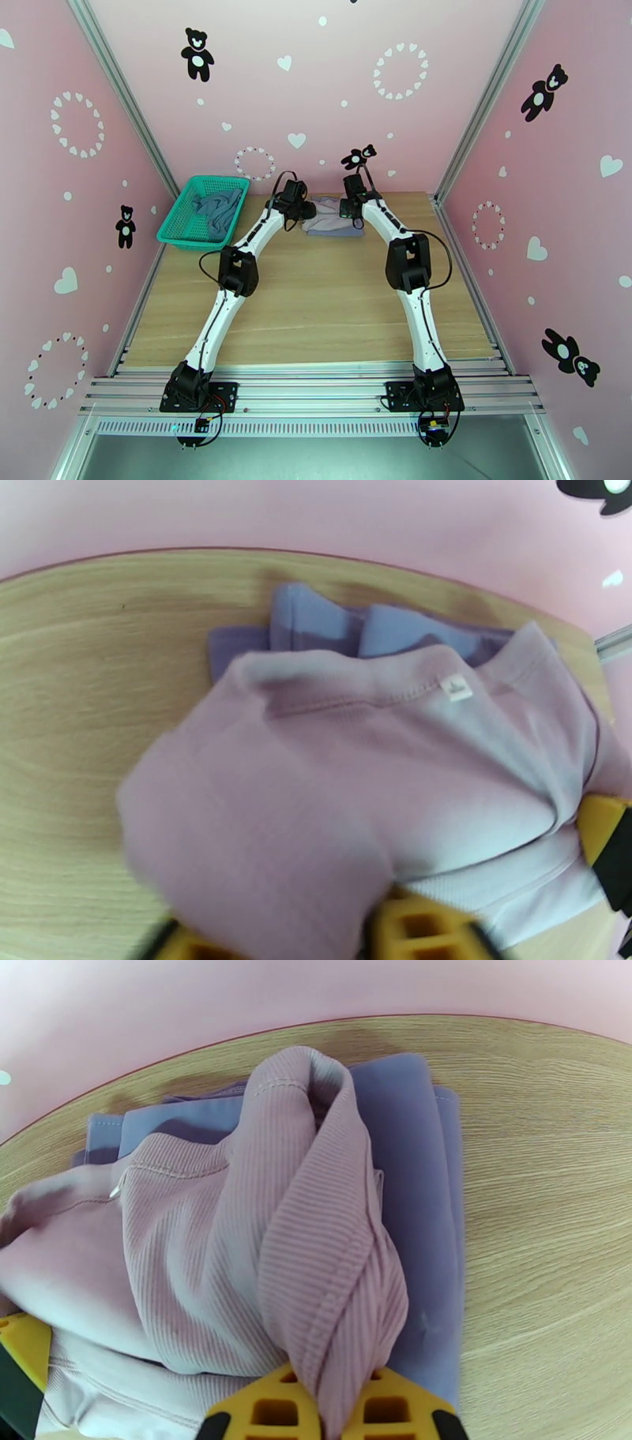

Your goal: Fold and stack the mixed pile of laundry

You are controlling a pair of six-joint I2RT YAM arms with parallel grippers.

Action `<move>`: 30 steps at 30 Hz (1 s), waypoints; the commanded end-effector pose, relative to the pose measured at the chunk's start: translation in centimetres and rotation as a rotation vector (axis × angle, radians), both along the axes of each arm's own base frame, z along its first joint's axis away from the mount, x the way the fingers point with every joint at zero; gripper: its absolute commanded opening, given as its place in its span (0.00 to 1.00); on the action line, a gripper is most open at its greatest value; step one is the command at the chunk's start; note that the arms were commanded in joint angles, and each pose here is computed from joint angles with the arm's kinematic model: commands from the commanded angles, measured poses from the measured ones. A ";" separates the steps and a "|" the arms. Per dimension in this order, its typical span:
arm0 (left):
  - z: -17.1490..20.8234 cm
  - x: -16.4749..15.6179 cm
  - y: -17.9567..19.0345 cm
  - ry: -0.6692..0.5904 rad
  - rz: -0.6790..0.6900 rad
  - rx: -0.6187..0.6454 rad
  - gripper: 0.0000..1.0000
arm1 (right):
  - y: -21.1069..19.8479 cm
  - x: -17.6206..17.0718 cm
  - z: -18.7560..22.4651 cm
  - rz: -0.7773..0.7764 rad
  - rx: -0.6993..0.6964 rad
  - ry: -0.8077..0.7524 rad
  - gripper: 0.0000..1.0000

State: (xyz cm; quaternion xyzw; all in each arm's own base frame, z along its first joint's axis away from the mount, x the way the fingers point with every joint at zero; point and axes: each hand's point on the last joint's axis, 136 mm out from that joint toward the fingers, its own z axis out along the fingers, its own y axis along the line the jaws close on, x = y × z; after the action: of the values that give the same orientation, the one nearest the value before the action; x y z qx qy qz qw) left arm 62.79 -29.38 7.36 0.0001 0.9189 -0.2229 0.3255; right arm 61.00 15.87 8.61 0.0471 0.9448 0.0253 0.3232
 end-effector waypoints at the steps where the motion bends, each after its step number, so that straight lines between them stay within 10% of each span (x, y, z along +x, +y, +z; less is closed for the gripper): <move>1: -1.9 0.4 1.1 0.031 0.025 0.003 0.71 | -1.3 0.4 -1.2 -0.026 -0.044 0.020 0.07; 6: 1.6 0.5 1.8 -0.019 0.021 0.017 0.99 | -1.8 0.3 -1.8 -0.040 -0.051 0.036 0.33; 18: 20.2 -2.8 7.0 -0.256 0.092 0.159 0.99 | -1.8 -0.3 4.8 -0.037 -0.003 -0.032 0.88; 24: 26.1 -7.1 17.2 -0.206 0.285 0.240 0.99 | -2.0 -3.2 15.4 0.017 0.040 -0.176 0.99; 30: 20.5 -9.4 29.6 0.078 0.505 0.174 0.93 | -1.9 -10.5 22.4 0.125 0.119 -0.231 0.99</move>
State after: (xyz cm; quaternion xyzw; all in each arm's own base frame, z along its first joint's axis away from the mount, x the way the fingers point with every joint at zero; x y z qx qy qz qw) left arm 54.15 -4.10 38.40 -0.1448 0.8613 -0.0814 0.4802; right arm 54.08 13.68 26.78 0.0310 0.9104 0.0724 0.4063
